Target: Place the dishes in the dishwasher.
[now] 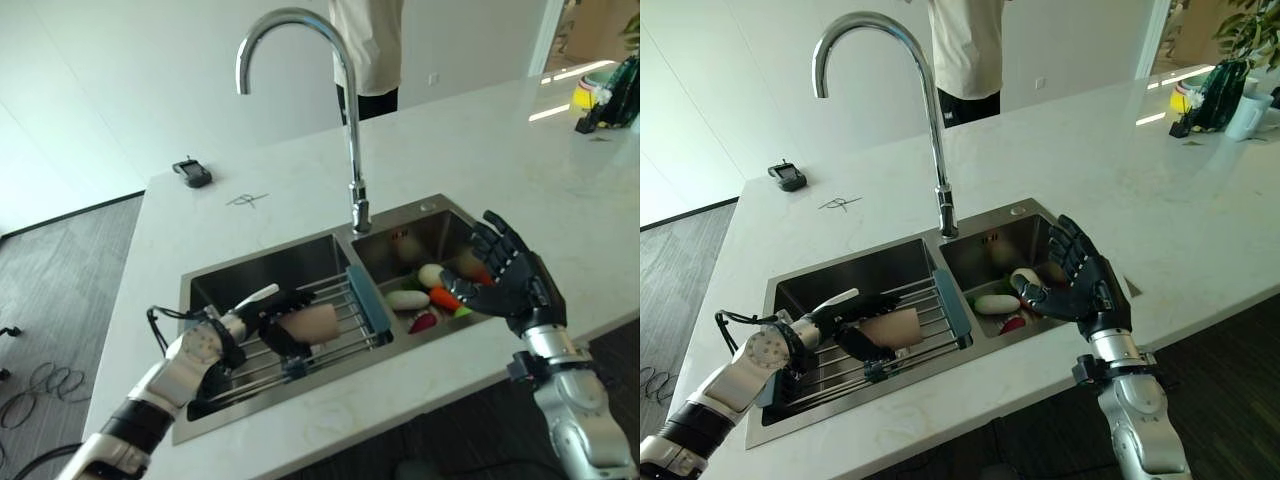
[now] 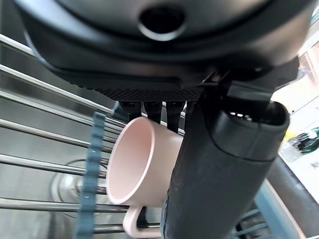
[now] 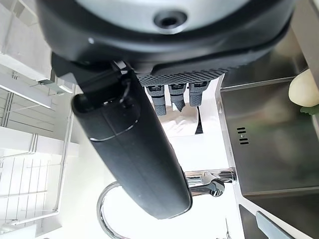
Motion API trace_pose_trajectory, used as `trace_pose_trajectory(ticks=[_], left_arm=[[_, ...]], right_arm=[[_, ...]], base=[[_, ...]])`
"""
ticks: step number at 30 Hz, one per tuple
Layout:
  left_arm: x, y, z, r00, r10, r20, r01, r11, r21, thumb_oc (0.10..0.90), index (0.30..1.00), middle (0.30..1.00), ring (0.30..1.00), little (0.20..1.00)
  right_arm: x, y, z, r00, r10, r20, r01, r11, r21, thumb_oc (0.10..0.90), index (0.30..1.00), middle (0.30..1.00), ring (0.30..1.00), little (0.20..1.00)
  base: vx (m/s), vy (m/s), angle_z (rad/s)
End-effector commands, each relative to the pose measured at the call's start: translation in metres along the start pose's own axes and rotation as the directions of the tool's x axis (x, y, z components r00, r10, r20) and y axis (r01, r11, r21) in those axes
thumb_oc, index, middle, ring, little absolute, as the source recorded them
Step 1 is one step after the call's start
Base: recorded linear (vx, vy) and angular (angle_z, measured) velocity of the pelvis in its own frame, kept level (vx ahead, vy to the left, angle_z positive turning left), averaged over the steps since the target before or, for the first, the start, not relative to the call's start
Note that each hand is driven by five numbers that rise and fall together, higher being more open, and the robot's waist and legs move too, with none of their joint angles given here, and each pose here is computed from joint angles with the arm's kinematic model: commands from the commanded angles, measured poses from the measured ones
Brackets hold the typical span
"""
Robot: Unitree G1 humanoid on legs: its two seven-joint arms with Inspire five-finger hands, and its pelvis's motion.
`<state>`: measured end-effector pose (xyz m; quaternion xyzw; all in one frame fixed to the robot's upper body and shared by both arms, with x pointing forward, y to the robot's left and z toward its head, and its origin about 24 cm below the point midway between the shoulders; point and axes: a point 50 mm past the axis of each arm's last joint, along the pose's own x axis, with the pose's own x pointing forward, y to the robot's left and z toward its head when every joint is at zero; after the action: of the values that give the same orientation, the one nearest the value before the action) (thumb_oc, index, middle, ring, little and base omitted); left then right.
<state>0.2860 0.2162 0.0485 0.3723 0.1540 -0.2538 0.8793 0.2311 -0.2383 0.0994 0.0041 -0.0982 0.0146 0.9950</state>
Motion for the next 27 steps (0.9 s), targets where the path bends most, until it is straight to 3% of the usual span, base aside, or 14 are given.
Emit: trace_pose_trajectory(ticks=[1, 26, 27], left_arm=[[0.0024, 0.0379, 0.0352, 0.982, 0.157, 0.104, -0.165, 0.983, 0.081, 0.800, 0.900, 0.900, 0.900, 0.900], [0.0072, 0.0334, 0.0389, 0.990, 0.115, 0.078, -0.126, 0.980, 0.152, 0.800, 0.900, 0.900, 0.900, 0.900], [0.0070, 0.0338, 0.0404, 0.990, 0.109, 0.087, -0.123, 0.979, 0.163, 0.751, 0.827, 0.827, 0.827, 0.827]], right_arm=[[0.0201, 0.0016, 0.0589, 0.951, 0.064, 0.303, -0.038, 0.995, -0.091, 0.800, 0.900, 0.900, 0.900, 0.900], [0.0203, 0.0042, 0.0597, 0.949, 0.081, 0.304, -0.053, 0.994, -0.096, 0.800, 0.900, 0.900, 0.900, 0.900], [0.0202, 0.0037, 0.0598, 0.949, 0.081, 0.305, -0.053, 0.994, -0.096, 0.800, 0.900, 0.900, 0.900, 0.900]], base=[[0.00, 0.000, 0.00], [0.00, 0.000, 0.00], [0.00, 0.000, 0.00]])
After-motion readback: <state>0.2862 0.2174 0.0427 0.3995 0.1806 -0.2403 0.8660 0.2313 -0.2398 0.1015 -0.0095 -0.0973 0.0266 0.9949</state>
